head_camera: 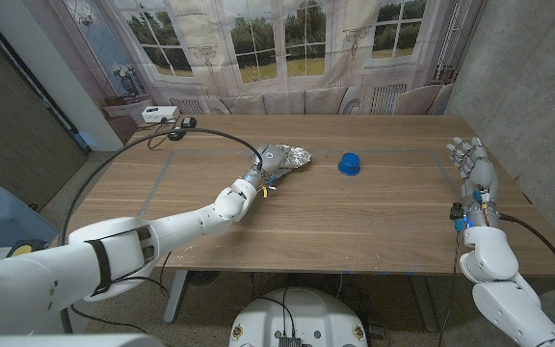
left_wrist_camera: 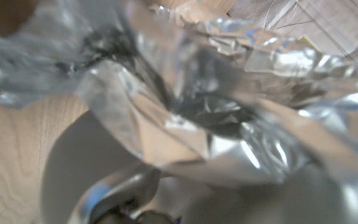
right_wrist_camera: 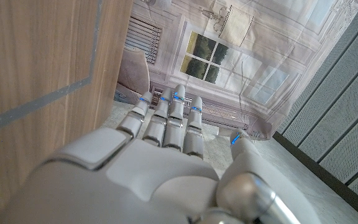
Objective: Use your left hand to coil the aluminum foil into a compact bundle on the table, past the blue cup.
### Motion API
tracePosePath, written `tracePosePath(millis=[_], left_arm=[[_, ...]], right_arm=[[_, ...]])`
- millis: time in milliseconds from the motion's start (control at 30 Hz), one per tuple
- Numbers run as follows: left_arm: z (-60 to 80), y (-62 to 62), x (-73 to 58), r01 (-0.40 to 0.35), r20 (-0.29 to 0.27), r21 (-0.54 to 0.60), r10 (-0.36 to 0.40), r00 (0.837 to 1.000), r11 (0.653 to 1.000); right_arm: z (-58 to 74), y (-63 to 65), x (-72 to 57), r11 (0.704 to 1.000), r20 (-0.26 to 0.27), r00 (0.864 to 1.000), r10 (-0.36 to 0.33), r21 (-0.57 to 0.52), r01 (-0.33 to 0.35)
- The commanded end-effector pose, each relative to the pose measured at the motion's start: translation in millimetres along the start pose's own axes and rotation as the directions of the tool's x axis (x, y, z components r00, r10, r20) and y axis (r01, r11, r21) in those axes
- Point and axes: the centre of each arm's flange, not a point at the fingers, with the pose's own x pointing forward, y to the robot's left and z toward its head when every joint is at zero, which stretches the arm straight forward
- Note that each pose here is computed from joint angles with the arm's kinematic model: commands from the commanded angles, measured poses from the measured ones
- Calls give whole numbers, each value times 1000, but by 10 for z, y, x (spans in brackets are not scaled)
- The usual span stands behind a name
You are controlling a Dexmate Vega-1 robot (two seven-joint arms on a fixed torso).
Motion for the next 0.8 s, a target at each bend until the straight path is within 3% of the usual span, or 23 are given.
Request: tracePosePath(millis=[33,433,800], left_arm=[[19,84,-9,82,-3,46,-82,997,996],[-16,152,43,230,-64,78,-225,972,970],[14,205,29,265,-141,102,-250,958,959]], right_arm=[[67,-4,-29,1000,18,1000,8,-4,-8],[96,-16,-29,1000,25,1000,12,-4,-12],[97,-27,-3,1000,29,999,20,-1,-20]])
